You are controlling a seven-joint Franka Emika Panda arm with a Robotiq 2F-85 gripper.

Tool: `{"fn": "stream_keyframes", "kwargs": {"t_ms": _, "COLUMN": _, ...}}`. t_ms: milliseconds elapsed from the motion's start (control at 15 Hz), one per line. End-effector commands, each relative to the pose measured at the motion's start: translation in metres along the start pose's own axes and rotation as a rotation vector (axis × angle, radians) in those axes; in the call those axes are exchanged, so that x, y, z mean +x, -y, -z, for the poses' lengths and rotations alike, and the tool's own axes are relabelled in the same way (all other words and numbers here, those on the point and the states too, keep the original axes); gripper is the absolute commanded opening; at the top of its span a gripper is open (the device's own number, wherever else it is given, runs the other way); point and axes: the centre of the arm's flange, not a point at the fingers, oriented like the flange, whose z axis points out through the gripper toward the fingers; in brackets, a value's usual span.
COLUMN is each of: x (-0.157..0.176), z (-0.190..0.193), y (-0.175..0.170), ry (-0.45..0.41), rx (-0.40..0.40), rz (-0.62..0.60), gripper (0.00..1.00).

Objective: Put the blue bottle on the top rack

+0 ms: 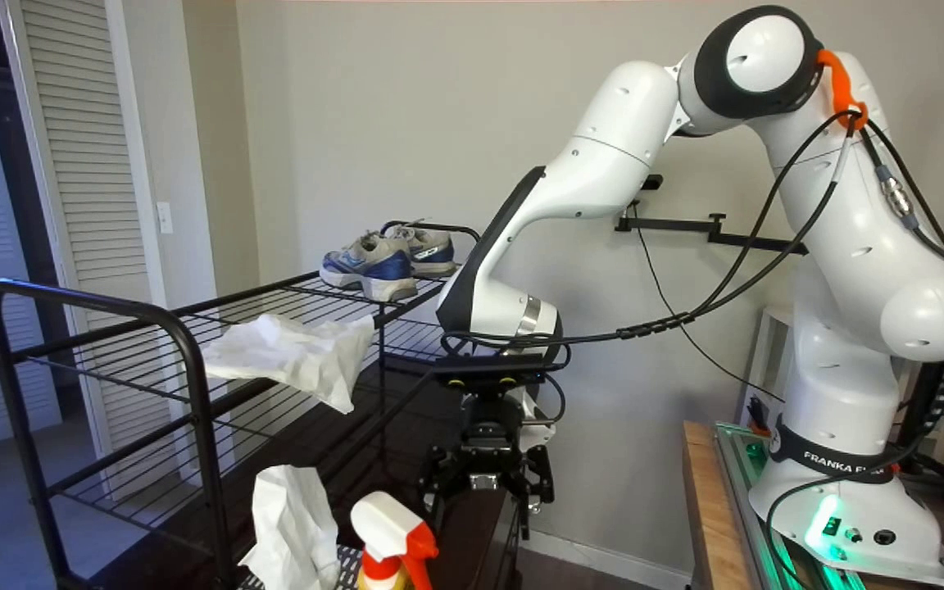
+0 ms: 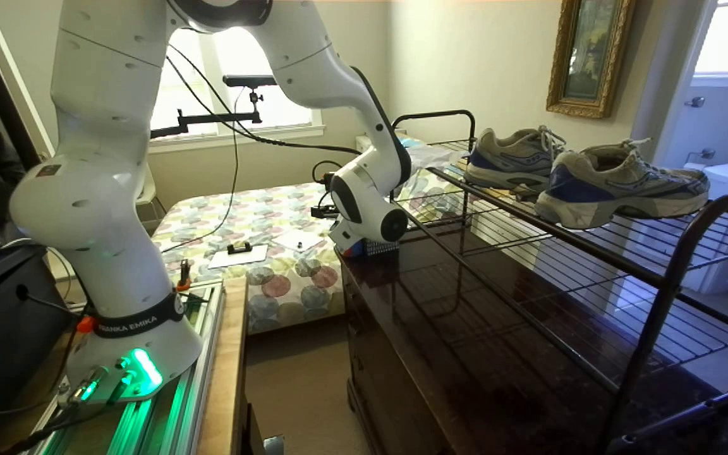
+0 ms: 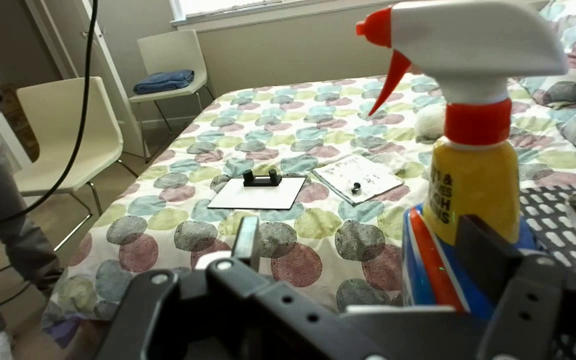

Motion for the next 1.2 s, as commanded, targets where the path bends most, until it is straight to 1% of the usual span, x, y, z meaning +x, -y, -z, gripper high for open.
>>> {"fn": "stream_keyframes", "kwargs": {"t_ms": 0, "x": 0.000, "z": -0.002, "y": 0.000, "ry": 0.000, "rx": -0.003, "rz": 0.000, "gripper": 1.00}}
{"fn": "stream_keyframes", "kwargs": {"t_ms": 67, "x": 0.000, "z": -0.002, "y": 0.000, "ry": 0.000, "rx": -0.003, "rz": 0.000, "gripper": 1.00}}
{"fn": "stream_keyframes", "kwargs": {"t_ms": 333, "x": 0.007, "z": 0.000, "y": 0.009, "ry": 0.016, "rx": 0.059, "rz": 0.022, "gripper": 1.00}}
{"fn": "stream_keyframes", "kwargs": {"t_ms": 533, "x": 0.005, "z": 0.003, "y": 0.014, "ry": 0.029, "rx": 0.069, "rz": 0.054, "gripper": 1.00}}
{"fn": "stream_keyframes", "kwargs": {"t_ms": 867, "x": 0.004, "z": -0.005, "y": 0.027, "ry": 0.035, "rx": 0.043, "rz": 0.118, "gripper": 1.00}}
{"fn": "stream_keyframes", "kwargs": {"t_ms": 1133, "x": 0.005, "z": -0.028, "y": 0.041, "ry": 0.031, "rx": 0.017, "rz": 0.153, "gripper": 1.00}}
